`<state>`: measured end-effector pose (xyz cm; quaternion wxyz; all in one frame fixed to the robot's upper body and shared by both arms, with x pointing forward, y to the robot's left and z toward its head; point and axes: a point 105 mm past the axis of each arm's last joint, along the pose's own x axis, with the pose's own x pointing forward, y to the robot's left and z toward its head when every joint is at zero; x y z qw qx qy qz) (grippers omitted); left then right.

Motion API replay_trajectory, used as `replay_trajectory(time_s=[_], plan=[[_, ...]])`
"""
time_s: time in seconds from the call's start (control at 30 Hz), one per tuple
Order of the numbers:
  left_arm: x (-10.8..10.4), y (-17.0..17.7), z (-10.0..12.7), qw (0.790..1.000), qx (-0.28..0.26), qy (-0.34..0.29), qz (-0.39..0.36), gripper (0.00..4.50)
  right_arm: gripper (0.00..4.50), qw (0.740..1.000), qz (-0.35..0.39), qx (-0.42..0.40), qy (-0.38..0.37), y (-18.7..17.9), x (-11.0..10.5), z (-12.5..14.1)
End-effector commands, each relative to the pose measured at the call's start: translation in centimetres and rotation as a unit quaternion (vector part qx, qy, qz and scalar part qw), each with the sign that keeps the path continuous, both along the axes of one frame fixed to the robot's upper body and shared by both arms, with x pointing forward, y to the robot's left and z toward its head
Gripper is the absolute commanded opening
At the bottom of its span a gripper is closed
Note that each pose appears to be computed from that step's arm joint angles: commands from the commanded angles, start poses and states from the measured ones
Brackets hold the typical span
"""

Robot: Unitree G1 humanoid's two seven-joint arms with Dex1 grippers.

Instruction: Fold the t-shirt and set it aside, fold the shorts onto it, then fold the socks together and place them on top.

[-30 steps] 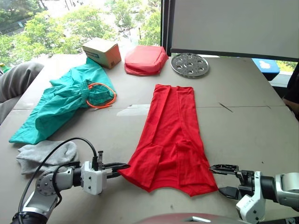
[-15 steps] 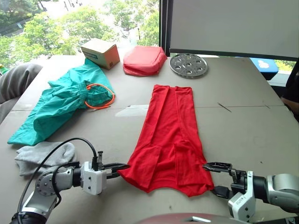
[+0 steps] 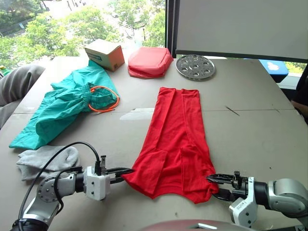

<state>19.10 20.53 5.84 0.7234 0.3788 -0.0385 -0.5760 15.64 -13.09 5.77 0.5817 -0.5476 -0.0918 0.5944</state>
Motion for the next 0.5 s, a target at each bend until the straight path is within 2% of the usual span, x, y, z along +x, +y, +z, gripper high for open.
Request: replay_trajectory(time_s=[0.03,0.07,0.23,0.4,0.5], plan=[[0.3,0.0,0.3,1.000,-0.004,-0.005,0.008,0.00,0.47,1.000,0.002,0.007,0.001,0.0,-0.1,1.0],[0.3,0.1,0.3,1.000,-0.005,-0.002,0.010,0.00,0.04,1.000,-0.001,0.009,0.008,-0.1,-0.1,1.1],[-0.4,0.1,0.2,0.999,-0.012,0.041,0.009,0.00,0.04,0.998,-0.011,0.020,0.066,-0.4,-0.9,1.6],[-3.7,0.2,0.2,0.994,-0.007,0.108,-0.027,0.00,0.04,0.982,-0.032,0.076,0.173,0.0,-2.5,2.3],[-5.0,0.4,0.7,0.989,-0.011,0.142,-0.027,0.00,0.04,0.968,-0.050,0.094,0.228,0.0,-3.2,2.6]])
